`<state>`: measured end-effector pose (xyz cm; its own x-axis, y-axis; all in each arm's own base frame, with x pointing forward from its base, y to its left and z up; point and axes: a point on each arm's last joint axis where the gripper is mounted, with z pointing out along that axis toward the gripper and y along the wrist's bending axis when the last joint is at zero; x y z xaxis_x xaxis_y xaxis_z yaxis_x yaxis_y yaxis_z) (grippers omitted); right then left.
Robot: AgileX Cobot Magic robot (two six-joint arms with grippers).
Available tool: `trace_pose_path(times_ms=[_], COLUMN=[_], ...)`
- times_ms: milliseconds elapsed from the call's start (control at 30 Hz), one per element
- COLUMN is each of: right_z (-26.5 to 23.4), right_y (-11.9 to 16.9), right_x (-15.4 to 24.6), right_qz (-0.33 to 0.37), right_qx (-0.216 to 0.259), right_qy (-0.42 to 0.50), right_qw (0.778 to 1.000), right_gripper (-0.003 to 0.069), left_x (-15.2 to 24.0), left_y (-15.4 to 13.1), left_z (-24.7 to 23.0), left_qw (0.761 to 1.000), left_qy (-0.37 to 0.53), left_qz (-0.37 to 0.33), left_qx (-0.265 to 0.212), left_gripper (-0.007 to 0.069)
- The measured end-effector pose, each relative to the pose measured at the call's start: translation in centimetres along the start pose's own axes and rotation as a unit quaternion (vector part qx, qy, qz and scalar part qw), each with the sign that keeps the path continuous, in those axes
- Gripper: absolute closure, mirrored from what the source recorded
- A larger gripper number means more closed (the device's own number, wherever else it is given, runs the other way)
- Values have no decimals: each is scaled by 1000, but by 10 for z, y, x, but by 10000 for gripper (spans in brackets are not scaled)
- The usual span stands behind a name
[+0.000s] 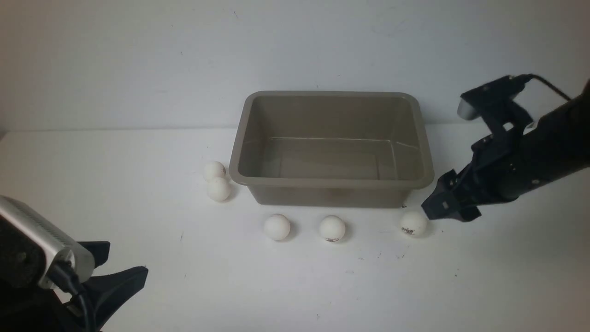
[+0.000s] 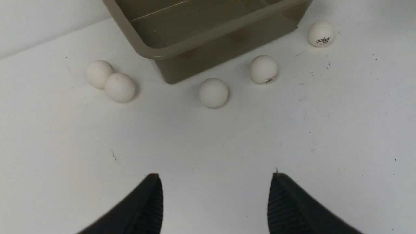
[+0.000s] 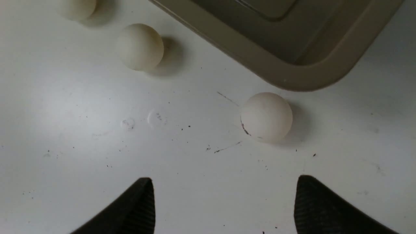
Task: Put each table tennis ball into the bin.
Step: Use the right arm to clamp the table tennis ball closest to it
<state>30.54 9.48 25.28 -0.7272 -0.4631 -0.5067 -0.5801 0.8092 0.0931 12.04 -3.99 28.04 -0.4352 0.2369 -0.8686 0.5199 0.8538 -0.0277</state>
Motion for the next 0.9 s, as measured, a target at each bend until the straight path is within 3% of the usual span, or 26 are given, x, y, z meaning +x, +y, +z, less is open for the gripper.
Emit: trace_pose_path(times_ms=[900], right_z=[78], right_y=[-24], right_x=[-6], right_qz=[27], right_qx=[27], right_qy=[21], right_qw=[999], right_gripper=[144], left_x=[0], left_y=[0], left_z=[0], left_qw=[1000], left_qy=[0], left_qz=[0], left_qx=[1], left_gripper=[231])
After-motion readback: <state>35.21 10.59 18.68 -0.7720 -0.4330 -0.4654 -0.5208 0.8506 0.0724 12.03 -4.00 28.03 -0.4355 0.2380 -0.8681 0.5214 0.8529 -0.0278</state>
